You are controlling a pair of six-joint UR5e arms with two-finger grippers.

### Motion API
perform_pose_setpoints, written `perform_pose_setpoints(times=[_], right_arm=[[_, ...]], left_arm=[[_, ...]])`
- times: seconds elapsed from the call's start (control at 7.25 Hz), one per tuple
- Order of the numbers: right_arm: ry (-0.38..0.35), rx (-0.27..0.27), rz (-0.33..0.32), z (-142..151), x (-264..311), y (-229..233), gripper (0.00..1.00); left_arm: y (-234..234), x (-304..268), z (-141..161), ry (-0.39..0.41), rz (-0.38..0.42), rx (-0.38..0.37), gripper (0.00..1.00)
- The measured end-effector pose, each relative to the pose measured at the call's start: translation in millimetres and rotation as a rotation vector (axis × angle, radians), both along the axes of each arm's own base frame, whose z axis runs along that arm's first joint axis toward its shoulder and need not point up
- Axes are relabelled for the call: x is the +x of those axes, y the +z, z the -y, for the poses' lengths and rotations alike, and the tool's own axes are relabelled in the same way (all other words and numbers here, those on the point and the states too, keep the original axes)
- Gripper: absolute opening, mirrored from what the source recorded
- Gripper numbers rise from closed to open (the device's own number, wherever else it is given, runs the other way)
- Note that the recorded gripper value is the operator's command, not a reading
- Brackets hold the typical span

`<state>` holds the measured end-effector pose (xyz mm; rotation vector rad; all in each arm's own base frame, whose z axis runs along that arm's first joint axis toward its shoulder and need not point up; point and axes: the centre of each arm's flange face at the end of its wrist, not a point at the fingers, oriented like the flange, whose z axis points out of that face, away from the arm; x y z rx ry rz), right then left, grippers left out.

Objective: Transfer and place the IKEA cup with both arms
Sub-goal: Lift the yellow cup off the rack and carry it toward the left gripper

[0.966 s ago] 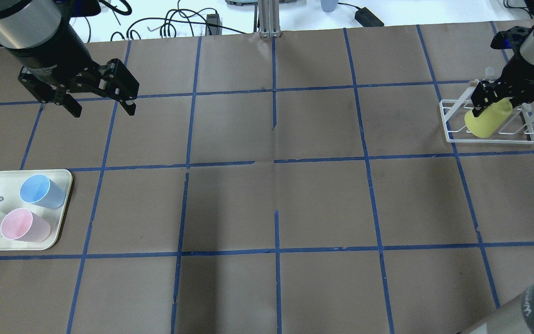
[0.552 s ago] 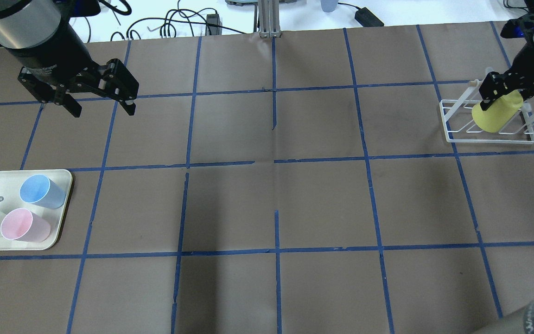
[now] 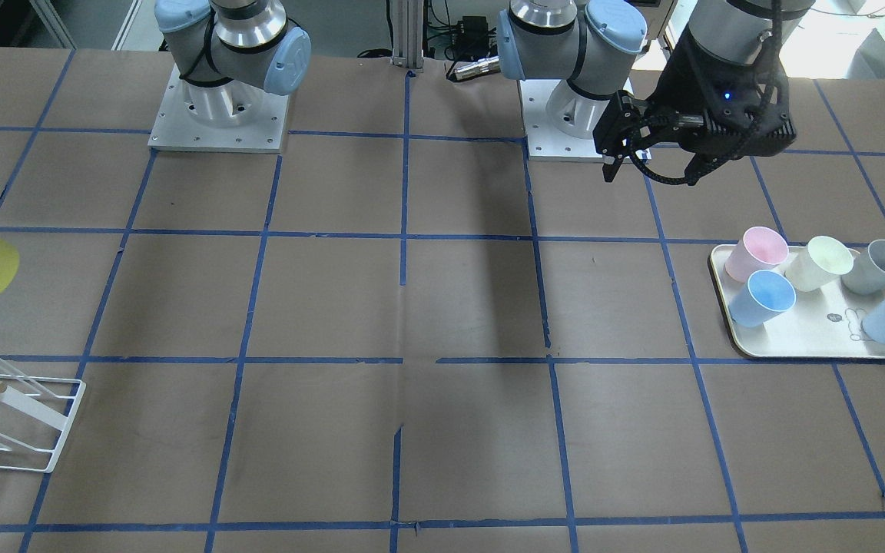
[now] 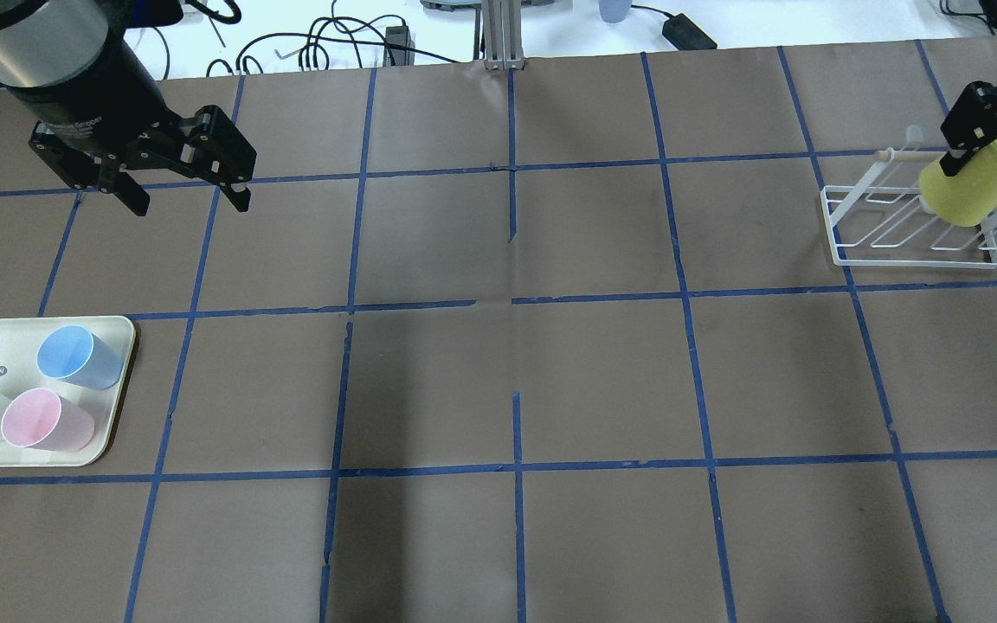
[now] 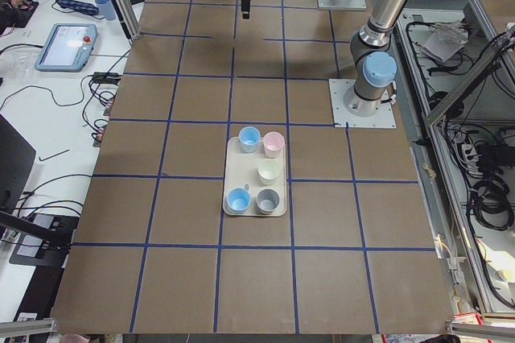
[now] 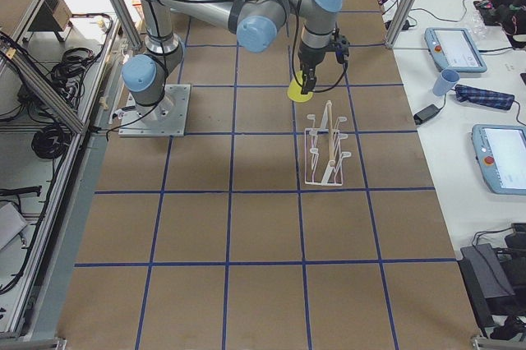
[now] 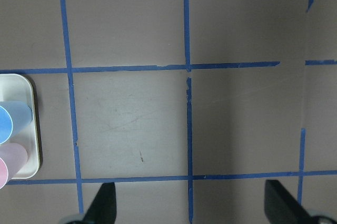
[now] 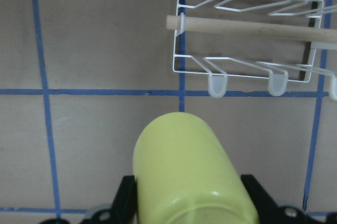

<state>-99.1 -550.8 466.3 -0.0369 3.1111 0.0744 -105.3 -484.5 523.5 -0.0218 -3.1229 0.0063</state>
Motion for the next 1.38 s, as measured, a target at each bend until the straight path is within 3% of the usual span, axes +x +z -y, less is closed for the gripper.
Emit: perform_pose_setpoints(times=[0.28, 0.55, 0.69, 0.83, 1.1, 1.38], right_arm=[[0.002, 0.0, 0.146, -22, 45, 29, 0.48], [-0.026, 0.02, 0.413, -35, 87, 38, 0.48], [-0.044, 0.04, 0.55, -38, 110, 40, 0.48], [-0.047, 0.057, 0.663, -40, 136, 41, 0.48], [-0.011, 0.083, 0.826, -44, 198, 44, 0.49], [-0.032, 0.097, 1.024, -46, 245, 49, 0.49]], left_arm=[[0, -2, 0, 0.005, -0.057, -0.003, 1.0], [-1, -1, -1, -0.023, -0.099, -0.001, 1.0], [-1, 4, -2, -0.019, -0.159, -0.002, 1.0], [-2, 17, -1, 0.006, -0.268, -0.002, 1.0], [-18, 49, 1, 0.042, -0.522, -0.002, 1.0], [-50, 53, -1, 0.119, -0.809, -0.015, 1.0]])
